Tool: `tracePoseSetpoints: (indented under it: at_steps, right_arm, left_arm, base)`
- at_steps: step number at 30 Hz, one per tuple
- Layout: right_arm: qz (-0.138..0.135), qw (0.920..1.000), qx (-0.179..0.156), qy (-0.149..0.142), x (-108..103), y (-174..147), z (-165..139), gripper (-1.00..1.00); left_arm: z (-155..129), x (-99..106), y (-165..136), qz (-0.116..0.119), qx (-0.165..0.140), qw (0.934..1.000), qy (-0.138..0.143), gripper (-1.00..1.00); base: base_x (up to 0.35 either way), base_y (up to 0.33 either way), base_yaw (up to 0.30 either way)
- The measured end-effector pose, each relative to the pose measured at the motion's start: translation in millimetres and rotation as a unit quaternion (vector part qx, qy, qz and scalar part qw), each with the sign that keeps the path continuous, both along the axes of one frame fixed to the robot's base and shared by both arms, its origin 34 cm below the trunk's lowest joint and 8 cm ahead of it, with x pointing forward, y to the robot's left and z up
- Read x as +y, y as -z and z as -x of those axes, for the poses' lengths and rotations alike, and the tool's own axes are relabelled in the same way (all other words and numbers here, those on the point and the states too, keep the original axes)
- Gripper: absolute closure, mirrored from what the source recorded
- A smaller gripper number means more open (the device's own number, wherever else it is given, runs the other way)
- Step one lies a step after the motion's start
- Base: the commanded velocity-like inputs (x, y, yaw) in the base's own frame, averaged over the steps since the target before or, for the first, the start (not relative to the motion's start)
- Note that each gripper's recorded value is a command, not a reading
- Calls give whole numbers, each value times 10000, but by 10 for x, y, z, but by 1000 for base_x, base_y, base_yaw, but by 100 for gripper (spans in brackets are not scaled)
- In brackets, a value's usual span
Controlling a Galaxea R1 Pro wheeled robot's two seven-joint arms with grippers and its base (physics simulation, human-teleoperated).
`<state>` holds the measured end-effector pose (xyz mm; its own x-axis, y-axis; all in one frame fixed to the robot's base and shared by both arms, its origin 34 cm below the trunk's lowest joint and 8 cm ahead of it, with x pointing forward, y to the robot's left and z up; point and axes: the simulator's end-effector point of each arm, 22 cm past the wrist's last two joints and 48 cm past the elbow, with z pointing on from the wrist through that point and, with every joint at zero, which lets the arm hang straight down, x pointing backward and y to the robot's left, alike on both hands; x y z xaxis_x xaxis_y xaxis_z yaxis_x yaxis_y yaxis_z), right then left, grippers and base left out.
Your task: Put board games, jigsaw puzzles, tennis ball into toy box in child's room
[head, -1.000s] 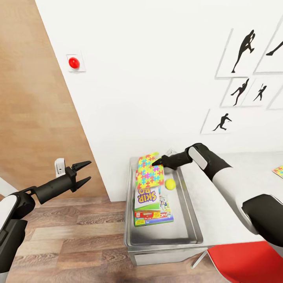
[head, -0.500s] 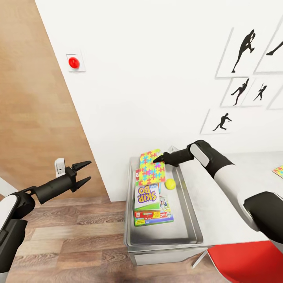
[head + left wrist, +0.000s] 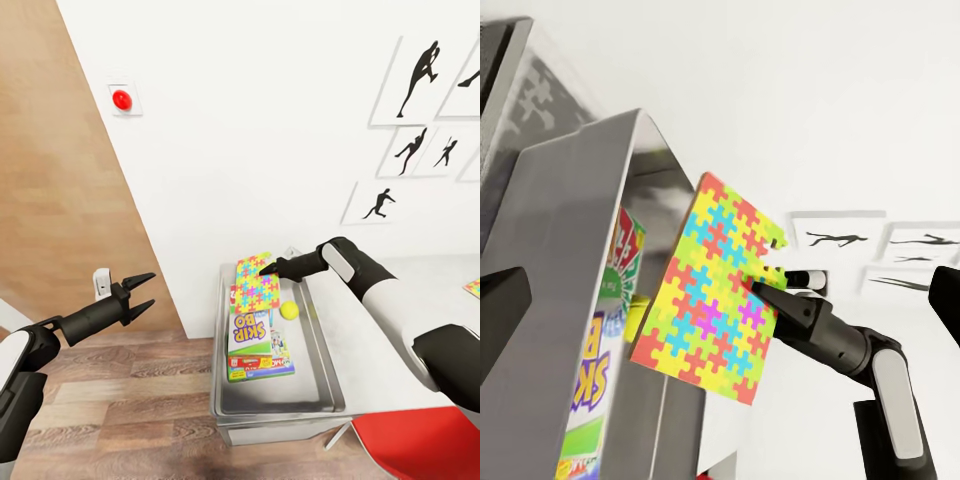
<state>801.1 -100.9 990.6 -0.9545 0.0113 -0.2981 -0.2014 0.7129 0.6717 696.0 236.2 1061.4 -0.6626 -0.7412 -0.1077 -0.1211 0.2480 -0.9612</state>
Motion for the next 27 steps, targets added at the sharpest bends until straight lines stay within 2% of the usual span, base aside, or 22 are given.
tracePoseSetpoints:
  at_steps: [27]
  right_arm:
    - [-19,9997,241,-27,48,313,35,100]
  left_arm:
    - [-19,-13,260,16,226,9997,0,-100]
  base:
    - [0,0,0]
